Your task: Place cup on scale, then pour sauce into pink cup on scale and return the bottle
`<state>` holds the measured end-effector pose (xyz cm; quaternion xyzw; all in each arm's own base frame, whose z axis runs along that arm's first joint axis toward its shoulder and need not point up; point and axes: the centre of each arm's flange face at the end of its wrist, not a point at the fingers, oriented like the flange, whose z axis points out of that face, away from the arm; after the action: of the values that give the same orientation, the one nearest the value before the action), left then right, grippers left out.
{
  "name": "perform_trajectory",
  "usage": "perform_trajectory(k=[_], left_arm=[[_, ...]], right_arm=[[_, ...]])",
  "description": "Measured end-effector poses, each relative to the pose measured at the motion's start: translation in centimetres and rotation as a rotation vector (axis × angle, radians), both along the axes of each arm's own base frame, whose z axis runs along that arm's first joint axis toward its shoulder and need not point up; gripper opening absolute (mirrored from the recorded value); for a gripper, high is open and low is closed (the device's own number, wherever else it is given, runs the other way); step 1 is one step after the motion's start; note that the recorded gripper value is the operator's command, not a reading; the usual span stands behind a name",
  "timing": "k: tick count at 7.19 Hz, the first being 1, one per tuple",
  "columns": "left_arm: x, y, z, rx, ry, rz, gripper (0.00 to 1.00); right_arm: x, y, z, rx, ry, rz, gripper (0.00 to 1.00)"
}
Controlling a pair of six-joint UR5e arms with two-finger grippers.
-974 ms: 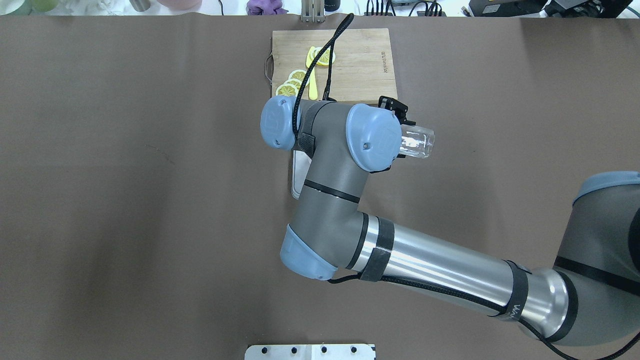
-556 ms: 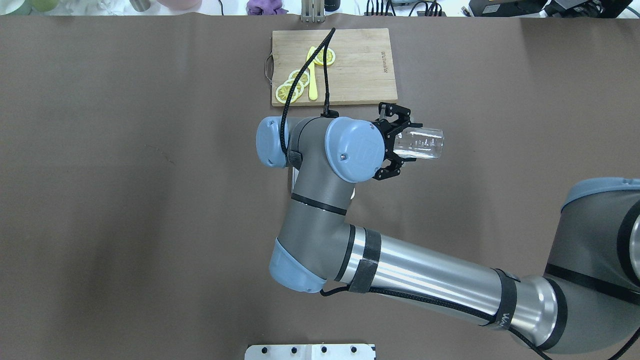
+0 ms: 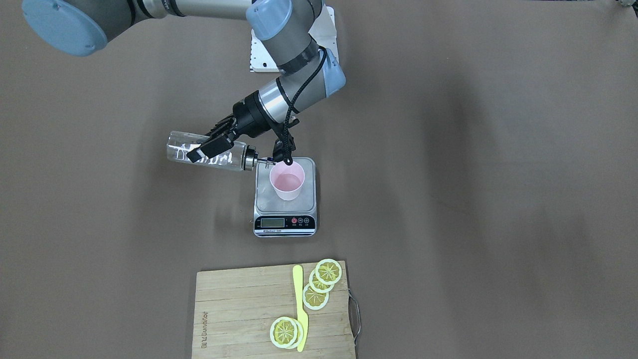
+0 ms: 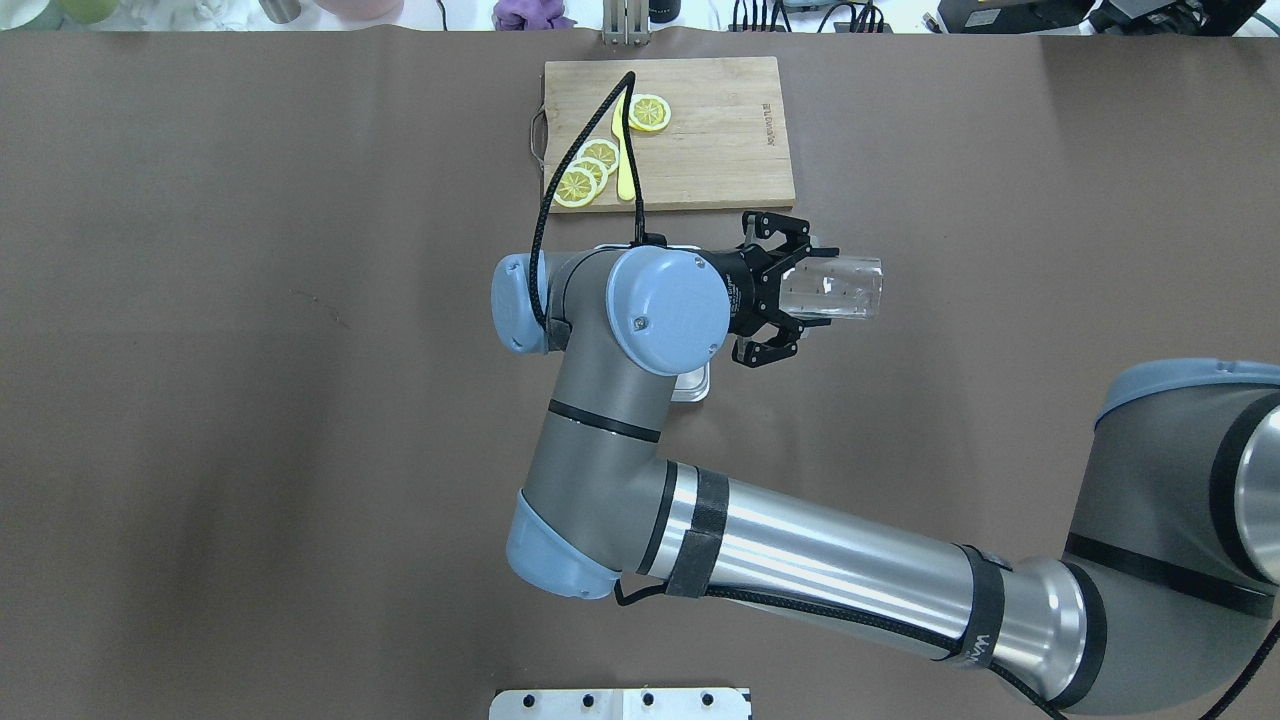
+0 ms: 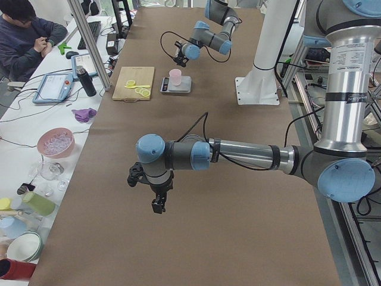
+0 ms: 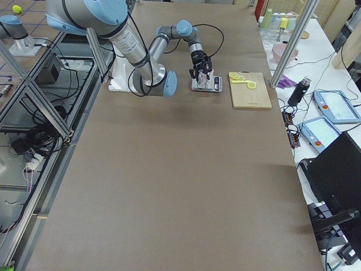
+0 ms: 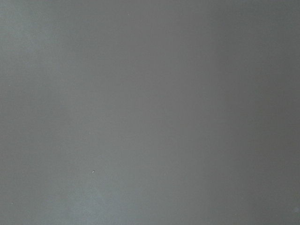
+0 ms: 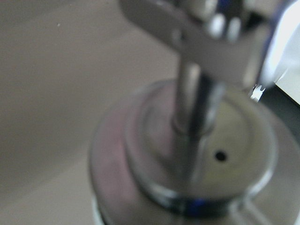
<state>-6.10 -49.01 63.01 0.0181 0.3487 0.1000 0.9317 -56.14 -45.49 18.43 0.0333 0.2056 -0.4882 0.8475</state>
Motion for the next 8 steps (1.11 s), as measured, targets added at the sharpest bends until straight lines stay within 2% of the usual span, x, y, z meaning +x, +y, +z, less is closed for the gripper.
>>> perform_trajectory(k=[4,8], left_arm=[[0.0,0.3,0.2,-0.003,0.000,0.001,0.98],[0.0,0.3,0.2,-0.003,0.000,0.001,0.98]], right_arm=[[0.2,0.2,-0.3,-0.015,0.031,-0.003,0.00],[0.3,0.3,-1.1,-0.008,0.009,-0.001,0.00]])
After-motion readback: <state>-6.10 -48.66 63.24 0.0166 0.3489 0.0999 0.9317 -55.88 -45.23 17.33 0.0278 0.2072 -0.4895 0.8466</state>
